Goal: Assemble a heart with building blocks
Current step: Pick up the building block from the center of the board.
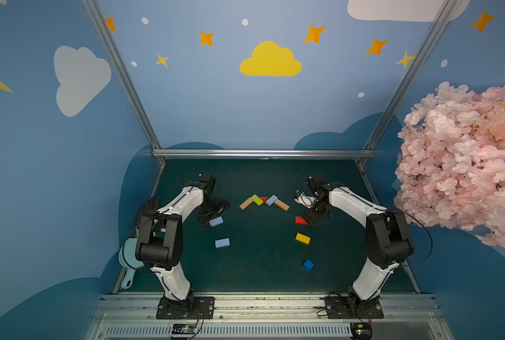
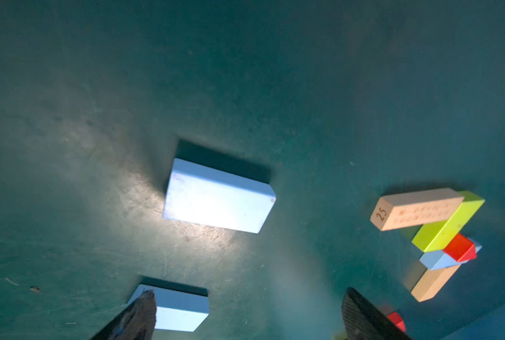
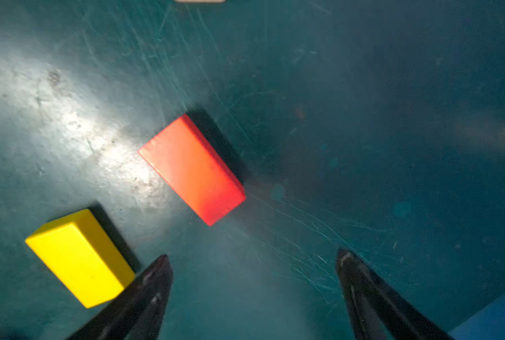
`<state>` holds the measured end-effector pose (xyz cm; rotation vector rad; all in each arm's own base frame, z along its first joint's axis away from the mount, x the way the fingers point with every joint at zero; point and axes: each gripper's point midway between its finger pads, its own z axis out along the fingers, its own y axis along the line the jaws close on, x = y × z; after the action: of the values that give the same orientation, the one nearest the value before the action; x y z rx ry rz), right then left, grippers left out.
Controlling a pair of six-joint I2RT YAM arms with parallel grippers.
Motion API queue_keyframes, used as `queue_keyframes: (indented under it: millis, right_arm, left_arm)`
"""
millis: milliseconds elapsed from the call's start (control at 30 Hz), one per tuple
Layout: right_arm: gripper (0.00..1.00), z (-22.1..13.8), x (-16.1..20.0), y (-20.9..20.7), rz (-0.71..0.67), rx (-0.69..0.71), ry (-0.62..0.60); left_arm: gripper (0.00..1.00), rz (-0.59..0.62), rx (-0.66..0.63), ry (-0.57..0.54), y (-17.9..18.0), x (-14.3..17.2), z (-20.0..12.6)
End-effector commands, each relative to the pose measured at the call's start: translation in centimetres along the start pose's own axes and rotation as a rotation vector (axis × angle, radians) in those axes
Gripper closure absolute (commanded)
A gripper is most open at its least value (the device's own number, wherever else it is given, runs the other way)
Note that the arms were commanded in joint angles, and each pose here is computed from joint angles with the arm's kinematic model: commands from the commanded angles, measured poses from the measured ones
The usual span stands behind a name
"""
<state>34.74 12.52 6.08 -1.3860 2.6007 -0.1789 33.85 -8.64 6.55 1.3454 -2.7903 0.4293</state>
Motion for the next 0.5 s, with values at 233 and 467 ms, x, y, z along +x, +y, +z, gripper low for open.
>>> queue_keyframes:
  millis: [233, 467]
  right_arm:
    - [0.08, 2.3, -0.6, 0.6, -0.221, 0.028, 0.038]
    - [0.08, 3.2, -1.3, 0.6, -0.259, 0.008, 0.026]
  left_arm:
    - [0.01, -0.310, -0.021, 0.001, 0.7, -0.7, 1.2]
    - [0.01, -0.371, -0.056, -0.002, 1.0, -1.4, 3.1]
